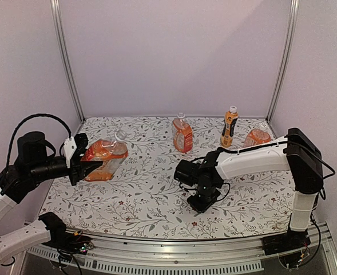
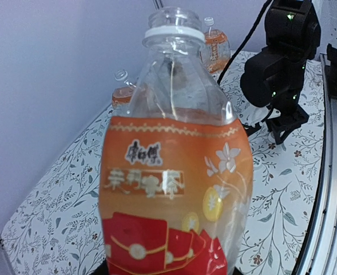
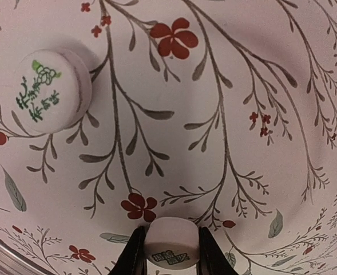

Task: Unscrew the bottle caps

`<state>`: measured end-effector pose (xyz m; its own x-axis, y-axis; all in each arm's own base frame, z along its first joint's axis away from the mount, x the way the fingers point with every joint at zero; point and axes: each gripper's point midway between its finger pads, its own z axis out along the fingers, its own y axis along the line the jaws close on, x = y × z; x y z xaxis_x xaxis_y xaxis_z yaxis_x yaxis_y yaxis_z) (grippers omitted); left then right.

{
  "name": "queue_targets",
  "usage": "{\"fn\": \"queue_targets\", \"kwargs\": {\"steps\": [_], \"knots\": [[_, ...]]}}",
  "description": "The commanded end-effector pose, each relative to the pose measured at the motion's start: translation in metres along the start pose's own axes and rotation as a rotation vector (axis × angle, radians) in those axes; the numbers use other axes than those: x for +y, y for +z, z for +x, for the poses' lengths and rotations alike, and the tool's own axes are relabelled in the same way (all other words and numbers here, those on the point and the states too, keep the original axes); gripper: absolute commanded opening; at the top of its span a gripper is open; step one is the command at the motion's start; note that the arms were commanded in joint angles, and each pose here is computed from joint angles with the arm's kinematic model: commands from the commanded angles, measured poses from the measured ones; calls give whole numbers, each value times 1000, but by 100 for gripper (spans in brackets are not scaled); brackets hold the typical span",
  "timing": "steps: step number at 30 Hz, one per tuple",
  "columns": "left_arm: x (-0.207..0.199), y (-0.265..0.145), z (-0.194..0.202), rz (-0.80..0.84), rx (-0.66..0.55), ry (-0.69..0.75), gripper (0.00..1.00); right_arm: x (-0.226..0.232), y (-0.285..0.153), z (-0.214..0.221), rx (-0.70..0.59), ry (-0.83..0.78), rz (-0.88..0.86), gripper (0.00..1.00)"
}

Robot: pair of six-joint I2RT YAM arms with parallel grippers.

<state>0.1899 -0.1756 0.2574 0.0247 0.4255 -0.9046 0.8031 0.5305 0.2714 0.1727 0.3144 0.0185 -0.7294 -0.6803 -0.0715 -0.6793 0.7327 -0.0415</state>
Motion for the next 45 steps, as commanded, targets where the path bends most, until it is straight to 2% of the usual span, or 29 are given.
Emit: {"fn": "queue_targets", "kwargs": {"steps": [1, 3, 5, 6, 8, 10, 13, 17, 18, 21, 24, 27, 29, 34, 37, 45], "knots": [[4, -4, -10, -9, -28, 5, 20, 11, 11, 3, 39, 16, -6, 29], [3, -4, -10, -7, -27, 8, 20, 12, 10, 2, 39, 10, -2, 50], [2, -4, -11, 0, -30, 9, 20, 10, 4, -2, 26, 9, 12, 76], [1, -4, -11, 9, -31, 10, 20, 11, -1, -4, 16, 4, 16, 94], [-2, -4, -13, 27, -39, 11, 20, 9, -19, -13, -30, -15, 36, 99], [-8, -5, -17, 63, -53, 13, 20, 7, -43, -24, -94, -43, 59, 99], [-23, -9, -24, 150, -85, 12, 20, 23, -100, -46, -263, -141, 5, 99], [-44, -16, -35, 278, -135, 2, 21, 97, -224, -81, -709, -376, -337, 97], [-48, -18, -37, 307, -146, -4, 22, 108, -265, -85, -860, -418, -420, 97], [-57, -22, -41, 362, -161, -16, 22, 121, -345, -92, -1219, -498, -544, 94], [-60, -24, -41, 379, -159, -13, 22, 132, -400, -99, -1424, -534, -621, 87], [-60, -25, -42, 379, -161, -8, 22, 152, -423, -108, -1453, -566, -723, 81], [-60, -26, -43, 380, -163, -5, 22, 169, -417, -113, -1409, -583, -790, 79], [-61, -26, -39, 377, -160, -17, 22, 186, -395, -122, -1353, -600, -815, 71], [-62, -26, -37, 379, -160, -18, 22, 192, -382, -125, -1320, -598, -827, 63], [-59, -26, -39, 365, -173, -33, 22, 190, -344, -133, -1242, -539, -787, 47]]}}
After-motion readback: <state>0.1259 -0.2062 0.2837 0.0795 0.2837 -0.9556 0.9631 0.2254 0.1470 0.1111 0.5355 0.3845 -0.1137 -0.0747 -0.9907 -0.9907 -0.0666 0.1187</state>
